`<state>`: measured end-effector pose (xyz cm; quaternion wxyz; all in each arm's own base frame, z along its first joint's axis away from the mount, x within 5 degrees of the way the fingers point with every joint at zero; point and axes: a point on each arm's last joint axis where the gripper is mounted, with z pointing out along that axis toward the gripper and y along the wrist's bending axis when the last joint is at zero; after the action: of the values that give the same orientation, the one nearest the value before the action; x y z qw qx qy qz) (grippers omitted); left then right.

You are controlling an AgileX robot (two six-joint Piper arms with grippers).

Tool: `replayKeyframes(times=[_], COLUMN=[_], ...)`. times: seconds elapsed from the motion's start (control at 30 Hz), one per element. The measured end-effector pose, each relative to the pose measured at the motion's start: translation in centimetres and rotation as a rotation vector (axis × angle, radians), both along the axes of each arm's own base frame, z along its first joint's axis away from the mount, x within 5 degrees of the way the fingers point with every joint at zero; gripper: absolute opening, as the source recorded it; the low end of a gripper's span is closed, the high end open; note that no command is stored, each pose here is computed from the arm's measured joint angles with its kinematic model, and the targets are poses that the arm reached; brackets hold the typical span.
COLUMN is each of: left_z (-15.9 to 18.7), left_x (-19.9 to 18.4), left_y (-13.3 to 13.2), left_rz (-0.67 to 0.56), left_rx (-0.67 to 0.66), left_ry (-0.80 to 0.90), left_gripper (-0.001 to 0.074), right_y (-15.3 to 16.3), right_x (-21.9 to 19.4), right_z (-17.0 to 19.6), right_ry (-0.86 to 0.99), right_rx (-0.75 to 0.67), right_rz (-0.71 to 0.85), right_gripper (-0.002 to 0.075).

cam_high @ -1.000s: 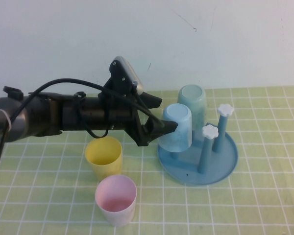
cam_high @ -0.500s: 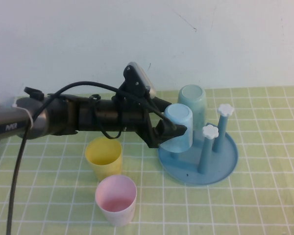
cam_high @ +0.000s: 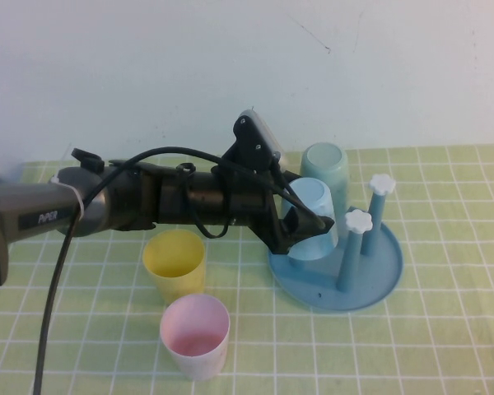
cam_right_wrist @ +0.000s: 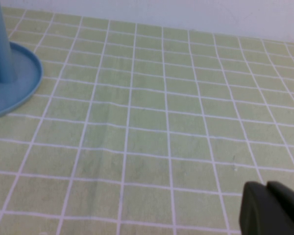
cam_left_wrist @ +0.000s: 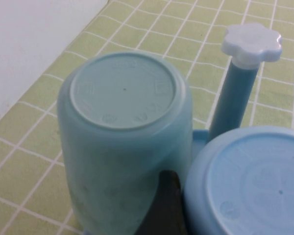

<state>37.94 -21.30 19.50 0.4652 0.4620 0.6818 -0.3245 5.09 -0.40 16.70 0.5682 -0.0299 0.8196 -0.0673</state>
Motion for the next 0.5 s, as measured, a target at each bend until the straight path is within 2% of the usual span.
replayKeyframes(times=[0.37, 0.5], left_z=[0.03, 0.09], left_x=[-0.05, -0.15], left_y=[-0.05, -0.11], left_rz=[0.012, 0.002], left_rx=[-0.019, -0.031], left_ry=[0.042, 0.05], left_gripper=[0.0579, 0.0579], right_y=[0.0, -0.21], right_x=[0.0, -0.01], right_z=[0.0, 0.04], right_ry=[0.0, 0.002], right_rx=[0.0, -0.07], right_rz=[0.0, 0.001], right_gripper=[-0.0003, -0.0003])
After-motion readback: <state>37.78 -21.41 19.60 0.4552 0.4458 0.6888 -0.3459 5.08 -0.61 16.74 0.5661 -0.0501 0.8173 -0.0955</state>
